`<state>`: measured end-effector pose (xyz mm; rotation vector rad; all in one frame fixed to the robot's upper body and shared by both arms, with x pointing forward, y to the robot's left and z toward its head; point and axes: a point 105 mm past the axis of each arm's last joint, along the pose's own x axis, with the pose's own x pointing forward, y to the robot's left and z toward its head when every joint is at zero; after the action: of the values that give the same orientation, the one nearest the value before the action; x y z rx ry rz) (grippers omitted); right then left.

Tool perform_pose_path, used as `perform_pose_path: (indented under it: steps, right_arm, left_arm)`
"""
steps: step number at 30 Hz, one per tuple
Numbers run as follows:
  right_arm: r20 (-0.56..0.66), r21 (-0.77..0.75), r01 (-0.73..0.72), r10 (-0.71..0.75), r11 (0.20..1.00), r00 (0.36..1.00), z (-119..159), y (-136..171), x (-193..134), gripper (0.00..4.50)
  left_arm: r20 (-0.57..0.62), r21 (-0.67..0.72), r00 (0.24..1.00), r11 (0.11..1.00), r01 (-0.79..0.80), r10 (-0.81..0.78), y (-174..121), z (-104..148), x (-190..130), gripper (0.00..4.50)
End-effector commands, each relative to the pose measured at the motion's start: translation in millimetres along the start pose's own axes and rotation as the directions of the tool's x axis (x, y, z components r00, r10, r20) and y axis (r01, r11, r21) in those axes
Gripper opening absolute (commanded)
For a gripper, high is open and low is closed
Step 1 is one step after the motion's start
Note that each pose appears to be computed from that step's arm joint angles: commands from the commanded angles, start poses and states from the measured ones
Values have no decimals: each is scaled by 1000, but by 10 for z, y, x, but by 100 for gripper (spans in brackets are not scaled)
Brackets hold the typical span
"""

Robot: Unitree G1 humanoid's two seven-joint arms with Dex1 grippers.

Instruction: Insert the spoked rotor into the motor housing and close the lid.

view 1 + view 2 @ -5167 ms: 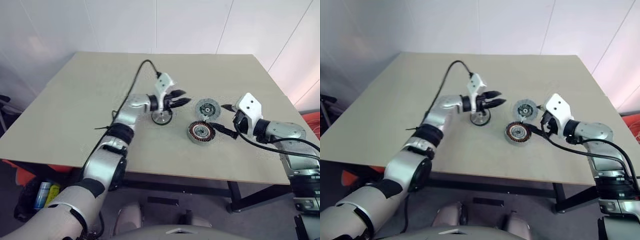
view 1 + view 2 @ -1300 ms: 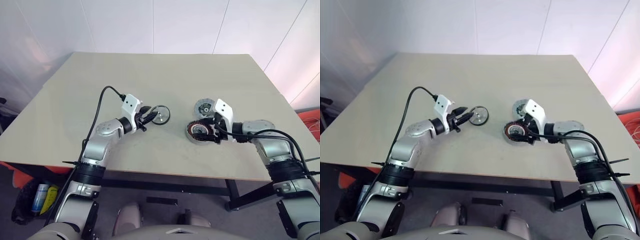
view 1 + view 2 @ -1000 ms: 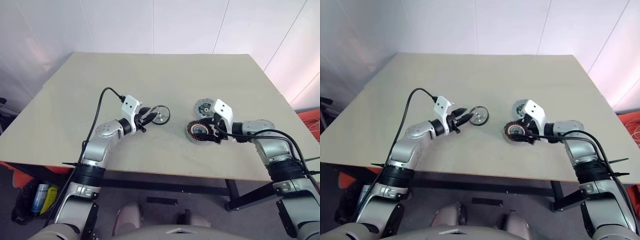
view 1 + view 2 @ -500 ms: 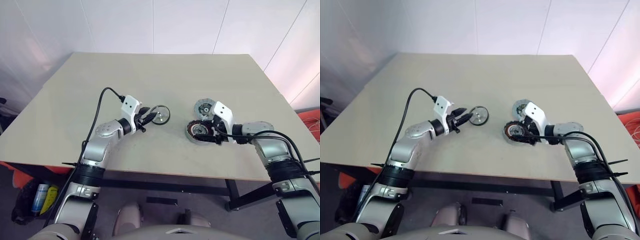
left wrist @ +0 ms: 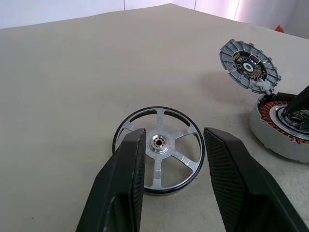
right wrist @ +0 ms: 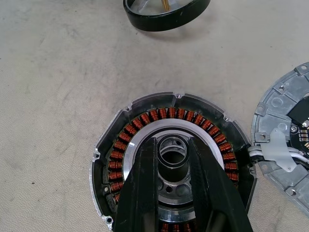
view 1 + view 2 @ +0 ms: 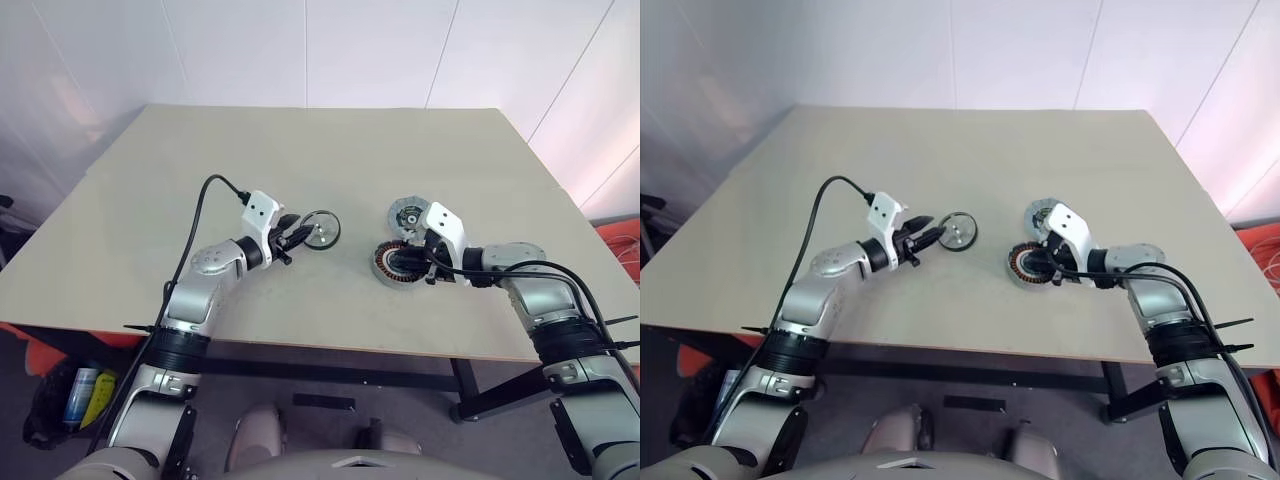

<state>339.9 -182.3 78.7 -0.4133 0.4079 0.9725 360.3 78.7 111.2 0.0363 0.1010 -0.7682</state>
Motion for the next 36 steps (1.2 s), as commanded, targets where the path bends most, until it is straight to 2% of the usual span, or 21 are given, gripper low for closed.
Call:
perform_pose_path:
  steps: [1,9,22,36]
  right_arm:
    - [31,-49,40,-38,998,999,158,-111,-98,61]
    - [27,-54,42,-41,998,999,160,-103,-165,61]
    - [28,-42,9,-8,999,1000,135,5,-101,61]
    - [34,-46,53,-51,998,998,149,-108,-73,61]
  left_arm:
    - [50,44,999,999,5,-7,-15,159,-6,200]
    - [49,44,999,999,5,-7,-8,154,-11,200]
    - [47,49,999,999,-1,-2,16,156,-13,200]
    - [46,51,999,999,-5,3,19,153,-25,200]
